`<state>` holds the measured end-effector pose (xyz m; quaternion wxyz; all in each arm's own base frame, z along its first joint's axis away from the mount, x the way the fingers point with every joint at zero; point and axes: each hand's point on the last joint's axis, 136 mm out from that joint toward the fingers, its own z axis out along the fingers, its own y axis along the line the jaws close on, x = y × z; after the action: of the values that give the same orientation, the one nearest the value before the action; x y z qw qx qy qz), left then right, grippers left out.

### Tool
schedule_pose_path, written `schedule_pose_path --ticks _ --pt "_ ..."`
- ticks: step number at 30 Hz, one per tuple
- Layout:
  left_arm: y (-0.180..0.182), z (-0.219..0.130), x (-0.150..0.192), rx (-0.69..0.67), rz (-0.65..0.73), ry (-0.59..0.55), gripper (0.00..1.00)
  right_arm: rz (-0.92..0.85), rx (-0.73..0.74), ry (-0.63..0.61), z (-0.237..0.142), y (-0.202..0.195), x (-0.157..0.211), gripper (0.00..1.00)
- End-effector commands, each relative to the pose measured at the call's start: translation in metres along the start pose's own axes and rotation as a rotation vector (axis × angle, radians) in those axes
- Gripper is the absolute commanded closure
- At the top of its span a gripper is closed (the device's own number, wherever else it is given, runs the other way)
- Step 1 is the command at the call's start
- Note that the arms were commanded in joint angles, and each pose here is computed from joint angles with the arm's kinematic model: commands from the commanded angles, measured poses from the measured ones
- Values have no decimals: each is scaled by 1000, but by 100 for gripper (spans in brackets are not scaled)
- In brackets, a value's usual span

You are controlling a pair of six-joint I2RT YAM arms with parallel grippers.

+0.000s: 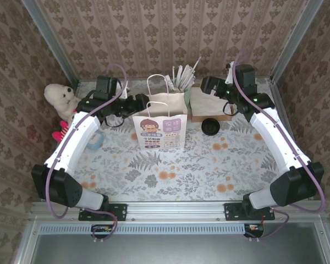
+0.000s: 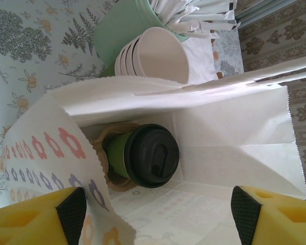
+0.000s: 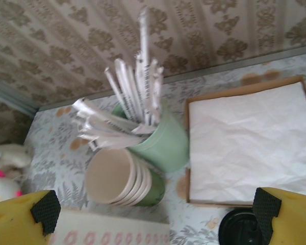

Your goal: Pack the takeout coffee

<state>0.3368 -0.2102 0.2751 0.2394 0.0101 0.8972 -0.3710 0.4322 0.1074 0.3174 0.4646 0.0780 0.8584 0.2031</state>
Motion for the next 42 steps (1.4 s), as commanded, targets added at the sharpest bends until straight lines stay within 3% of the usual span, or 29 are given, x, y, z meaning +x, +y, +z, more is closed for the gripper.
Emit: schedule_pose_path --ticks 1,4,8,11,18,22,27,30,42 --pt "-24 -5 -9 113 48 -6 18 17 -45 -20 24 -4 -19 0" --pt "-23 -7 -8 104 44 -4 16 35 -113 5 51 -5 -26 3" --pt "-8 -19 -12 40 40 -41 12 18 -245 39 91 11 -37 15" --pt "-10 -29 -14 66 70 -65 0 23 -267 45 121 14 -47 21" --pt "7 -57 -17 -42 129 -161 0 42 -337 -7 170 19 -66 31" --pt "19 -66 -23 -72 105 -233 0 42 -355 -9 183 23 -74 46" --pt "35 -68 -22 -103 58 -236 0 42 -393 -8 180 31 -78 78" --pt "34 -66 -23 -83 53 -237 0 5 -379 -29 169 36 -84 89" --pt "34 -60 -21 -60 42 -214 0 -161 -311 -131 109 46 -110 98"
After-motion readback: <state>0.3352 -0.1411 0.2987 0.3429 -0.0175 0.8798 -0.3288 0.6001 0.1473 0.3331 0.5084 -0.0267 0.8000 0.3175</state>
